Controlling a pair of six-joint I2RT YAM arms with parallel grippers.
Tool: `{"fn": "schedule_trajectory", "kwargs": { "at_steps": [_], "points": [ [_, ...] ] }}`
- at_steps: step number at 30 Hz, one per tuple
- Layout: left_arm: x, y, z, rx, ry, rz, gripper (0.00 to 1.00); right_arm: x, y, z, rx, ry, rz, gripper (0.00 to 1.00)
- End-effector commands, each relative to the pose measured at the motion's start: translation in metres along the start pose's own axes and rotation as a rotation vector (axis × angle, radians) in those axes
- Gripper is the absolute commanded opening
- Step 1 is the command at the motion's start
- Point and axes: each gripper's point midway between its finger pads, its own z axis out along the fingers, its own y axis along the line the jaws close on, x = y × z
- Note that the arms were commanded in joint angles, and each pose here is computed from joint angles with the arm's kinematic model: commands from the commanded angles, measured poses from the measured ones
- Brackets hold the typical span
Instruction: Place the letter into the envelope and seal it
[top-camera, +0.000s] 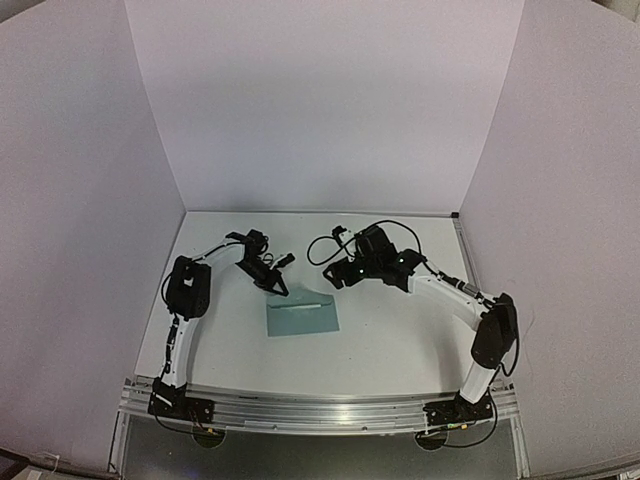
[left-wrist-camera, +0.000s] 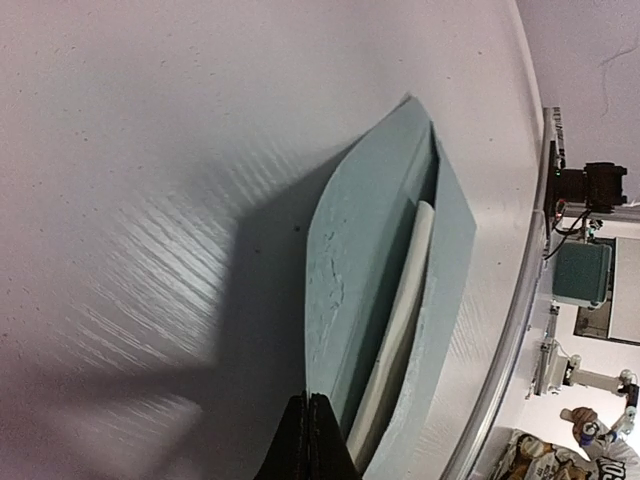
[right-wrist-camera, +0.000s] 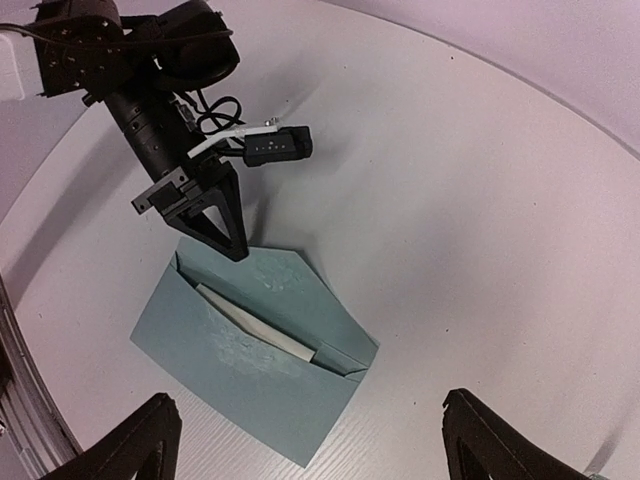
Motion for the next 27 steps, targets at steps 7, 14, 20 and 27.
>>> {"fn": "schedule_trajectory", "kwargs": {
  "at_steps": [7,14,20,27],
  "points": [
    [-0.008,0.013,0.003,-0.112,0.020,0.120,0.12,0.008,-0.021,0.009,0.090,0.015,0.053,0.89],
    [-0.025,0.001,-0.013,-0.138,-0.024,0.173,0.42,0.035,-0.115,-0.017,0.456,0.111,0.260,0.89],
    [-0.051,-0.032,-0.048,-0.167,-0.113,0.271,0.62,0.075,-0.198,-0.058,0.772,0.322,0.365,0.93],
    [-0.065,-0.091,-0.097,-0.166,-0.224,0.375,0.78,0.116,-0.244,-0.047,0.714,0.496,0.528,0.88]
  ]
}}
